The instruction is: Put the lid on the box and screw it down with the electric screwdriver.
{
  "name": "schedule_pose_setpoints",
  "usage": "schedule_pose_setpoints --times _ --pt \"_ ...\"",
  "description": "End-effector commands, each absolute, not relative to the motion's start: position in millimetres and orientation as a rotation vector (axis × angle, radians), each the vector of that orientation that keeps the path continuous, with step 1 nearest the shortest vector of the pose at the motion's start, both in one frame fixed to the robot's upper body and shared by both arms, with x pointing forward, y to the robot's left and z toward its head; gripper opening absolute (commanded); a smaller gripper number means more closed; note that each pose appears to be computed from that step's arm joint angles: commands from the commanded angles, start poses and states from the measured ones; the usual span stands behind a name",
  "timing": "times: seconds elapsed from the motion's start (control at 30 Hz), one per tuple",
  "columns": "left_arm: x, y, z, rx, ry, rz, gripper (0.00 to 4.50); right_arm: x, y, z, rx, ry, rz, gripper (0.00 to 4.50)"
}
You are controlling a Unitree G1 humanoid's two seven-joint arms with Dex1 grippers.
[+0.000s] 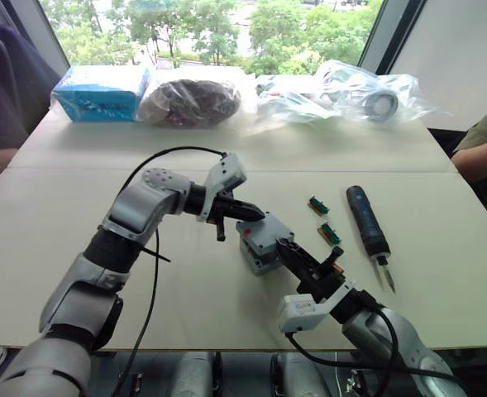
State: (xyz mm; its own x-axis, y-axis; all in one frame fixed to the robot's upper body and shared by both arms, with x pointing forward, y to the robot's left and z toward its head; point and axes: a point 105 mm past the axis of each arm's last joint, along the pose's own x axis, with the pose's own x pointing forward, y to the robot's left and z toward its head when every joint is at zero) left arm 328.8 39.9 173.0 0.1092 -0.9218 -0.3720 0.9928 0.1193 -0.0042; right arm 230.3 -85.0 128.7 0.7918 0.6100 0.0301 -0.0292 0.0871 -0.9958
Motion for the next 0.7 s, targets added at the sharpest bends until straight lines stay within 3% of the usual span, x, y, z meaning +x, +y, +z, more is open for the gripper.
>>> schedule_pose_setpoints --times 0.03,0.3,0.7 --pt "328 37 184 0.313 0.262 -1.442 0.09 229 -83 133 -1.421 -0.533 0.495 0.11" --pt "329 34 164 0.457 0.284 -1.457 0.09 227 -85 121 -1.43 -0.472 0.514 0.11" --pt "330 26 162 0.474 0.258 -1.465 0.09 229 -90 117 -1.453 -0.438 0.493 0.11"
